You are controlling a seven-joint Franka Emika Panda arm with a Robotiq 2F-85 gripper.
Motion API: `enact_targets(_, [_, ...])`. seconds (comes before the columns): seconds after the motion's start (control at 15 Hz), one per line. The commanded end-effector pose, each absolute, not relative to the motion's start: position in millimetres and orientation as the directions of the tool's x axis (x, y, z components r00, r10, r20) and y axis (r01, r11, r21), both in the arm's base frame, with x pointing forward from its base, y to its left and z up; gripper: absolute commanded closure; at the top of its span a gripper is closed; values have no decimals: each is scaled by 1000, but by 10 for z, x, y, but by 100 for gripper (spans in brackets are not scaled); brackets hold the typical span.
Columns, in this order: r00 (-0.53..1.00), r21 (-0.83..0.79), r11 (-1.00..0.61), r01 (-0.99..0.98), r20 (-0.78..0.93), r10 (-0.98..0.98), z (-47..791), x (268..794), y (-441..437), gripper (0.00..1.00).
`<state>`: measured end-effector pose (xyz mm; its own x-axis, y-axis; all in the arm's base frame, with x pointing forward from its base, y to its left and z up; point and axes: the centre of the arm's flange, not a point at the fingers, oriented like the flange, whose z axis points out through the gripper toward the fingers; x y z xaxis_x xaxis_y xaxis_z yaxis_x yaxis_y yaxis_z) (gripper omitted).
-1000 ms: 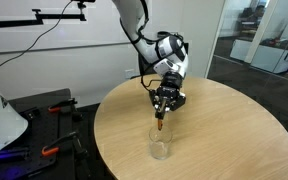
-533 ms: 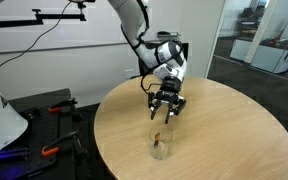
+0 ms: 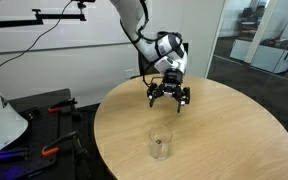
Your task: Put the pen in the cup[
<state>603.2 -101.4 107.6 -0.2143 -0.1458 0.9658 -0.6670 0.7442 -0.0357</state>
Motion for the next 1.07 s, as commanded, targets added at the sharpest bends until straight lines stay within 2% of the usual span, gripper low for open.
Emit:
enact_targets(0.0, [-299,-128,747,-652,949,-98,1645,6001,-833,0])
enact_targets(0.47, [-396,-246,729,-639,917,-38,2294,6163,-674,0])
enact_targets(0.53, [-380,-233,720,-654,924,-46,2186,6319,-728,0])
enact_targets(1.0, [-378,-239,715,-656,925,-37,2210,6303,-711,0])
